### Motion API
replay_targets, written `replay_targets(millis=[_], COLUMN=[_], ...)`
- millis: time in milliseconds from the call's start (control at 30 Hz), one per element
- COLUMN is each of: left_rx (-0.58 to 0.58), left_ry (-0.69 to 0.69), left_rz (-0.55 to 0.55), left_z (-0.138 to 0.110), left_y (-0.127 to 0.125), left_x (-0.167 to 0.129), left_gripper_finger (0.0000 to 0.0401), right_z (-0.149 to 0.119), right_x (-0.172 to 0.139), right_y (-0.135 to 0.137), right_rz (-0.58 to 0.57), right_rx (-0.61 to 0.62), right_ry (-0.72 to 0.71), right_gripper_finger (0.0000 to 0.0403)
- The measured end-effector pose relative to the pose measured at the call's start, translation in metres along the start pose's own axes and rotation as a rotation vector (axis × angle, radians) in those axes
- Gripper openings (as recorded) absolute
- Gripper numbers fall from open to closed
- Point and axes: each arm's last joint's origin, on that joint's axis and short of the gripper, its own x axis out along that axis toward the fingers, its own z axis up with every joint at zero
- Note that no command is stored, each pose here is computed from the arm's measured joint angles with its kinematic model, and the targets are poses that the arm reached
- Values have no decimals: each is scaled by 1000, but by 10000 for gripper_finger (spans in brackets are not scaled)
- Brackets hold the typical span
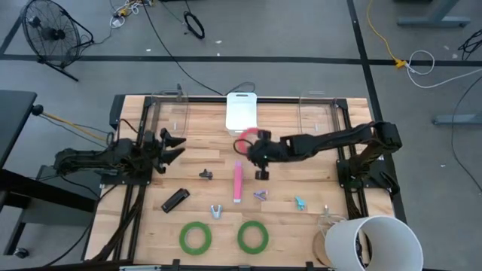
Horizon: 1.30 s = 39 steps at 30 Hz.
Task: Pick and place Stapler, Stapler remover, tape
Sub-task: Put the pink tape into the left transparent bin
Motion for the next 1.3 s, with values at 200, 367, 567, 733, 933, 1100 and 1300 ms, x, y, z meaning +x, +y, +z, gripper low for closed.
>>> replay_targets(millis=[200,367,567,733,933,1100,1300], left_rx=[-52,-90,-107,-108,-92,-65,-35], left_ry=[-43,-75,-102,-71,-43,-5,37], left_rz=[51,76,77,110,125,139,136], left_z=[3,4,4,2,8,14,17], left_y=[1,1,-1,-2,-9,-16,-24], left_x=[0,3,12,24,43,65,89], left_gripper_finger=[222,222,222,222,222,222,222], right_z=[47,64,76,85,91,93,92], right_x=[-25,-23,1,15,13,11,11], right_y=[-15,-15,-9,-4,-4,-3,-4], right_rz=[-92,-116,-121,-138,-144,-147,-190], right_rx=[-47,-90,-128,-155,-145,-157,-151], right_ry=[-210,-289,-300,-293,-340,-359,-335], right_gripper_finger=[69,69,69,69,69,69,69])
